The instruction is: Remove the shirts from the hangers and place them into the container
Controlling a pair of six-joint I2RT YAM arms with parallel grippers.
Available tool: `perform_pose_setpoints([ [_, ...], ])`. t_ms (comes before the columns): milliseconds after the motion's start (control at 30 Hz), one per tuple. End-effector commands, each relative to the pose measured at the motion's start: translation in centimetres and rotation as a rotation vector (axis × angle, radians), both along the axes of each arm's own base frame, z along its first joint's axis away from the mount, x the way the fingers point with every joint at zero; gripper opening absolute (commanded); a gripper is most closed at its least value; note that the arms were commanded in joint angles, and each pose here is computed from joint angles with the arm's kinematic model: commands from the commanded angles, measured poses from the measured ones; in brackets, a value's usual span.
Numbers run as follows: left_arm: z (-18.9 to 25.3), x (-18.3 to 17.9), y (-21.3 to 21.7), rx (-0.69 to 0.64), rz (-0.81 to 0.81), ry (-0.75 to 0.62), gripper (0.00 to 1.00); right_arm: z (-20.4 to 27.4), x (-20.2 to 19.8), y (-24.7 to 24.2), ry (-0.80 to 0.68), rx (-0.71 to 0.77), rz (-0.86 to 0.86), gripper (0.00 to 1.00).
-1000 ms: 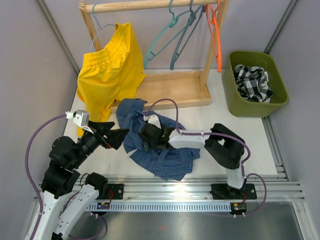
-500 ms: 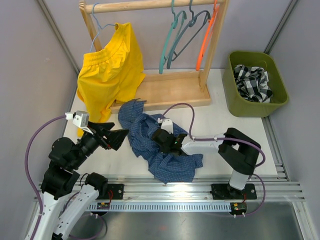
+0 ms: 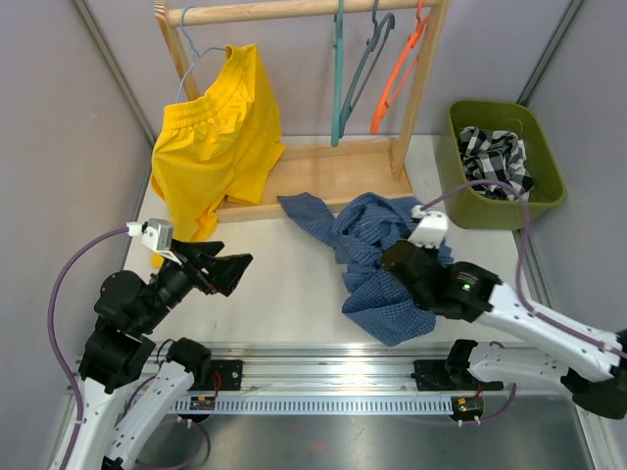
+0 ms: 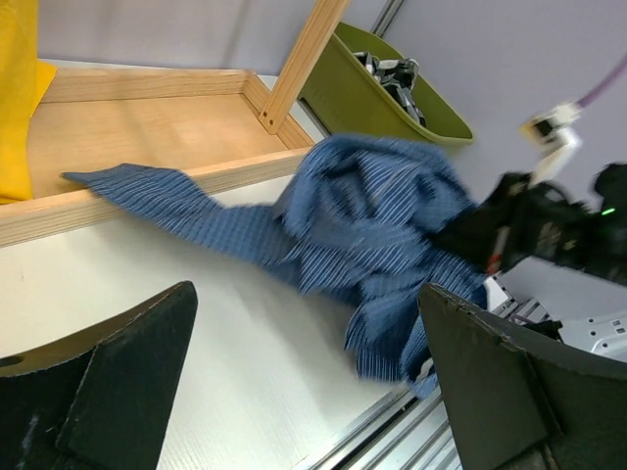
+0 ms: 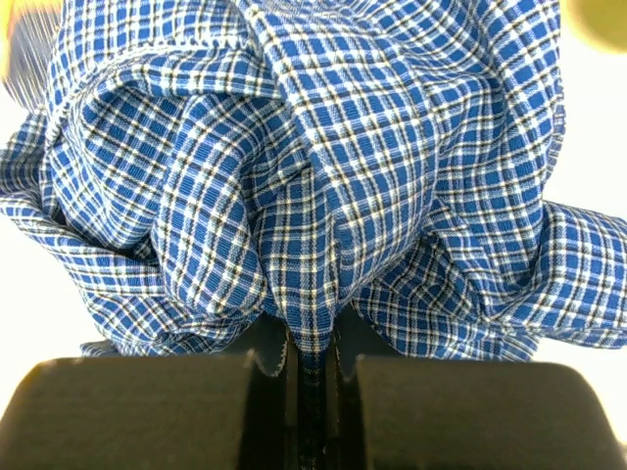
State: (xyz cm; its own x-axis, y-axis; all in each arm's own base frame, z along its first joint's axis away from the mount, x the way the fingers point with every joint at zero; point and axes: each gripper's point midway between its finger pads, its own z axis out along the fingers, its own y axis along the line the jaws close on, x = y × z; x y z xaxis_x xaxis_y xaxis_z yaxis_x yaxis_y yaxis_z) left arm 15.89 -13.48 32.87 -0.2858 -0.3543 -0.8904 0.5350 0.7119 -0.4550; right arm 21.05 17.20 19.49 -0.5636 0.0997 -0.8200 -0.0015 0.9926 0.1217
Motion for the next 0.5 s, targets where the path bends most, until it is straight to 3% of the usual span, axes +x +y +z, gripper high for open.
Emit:
perform_pose_setpoints([
  [0,1.5,-0.2,-0.5,-0.027,-0.030,-0.038,0.99,6.3,0.3,-8.7,-0.203,-0.038,-0.285,0.00],
  [167,1.6,0.0,-1.3,-0.044,-0.064,-0.029,0.99,13.1,-0.6,-14.7,-0.397,0.015,-0.470,0.00],
  [467,2.2,0.1,-2.2,-0.056,-0.113,-0.025,0.99,22.5,0.4,-16.9,-0.647,0.045,-0.567,0.00],
])
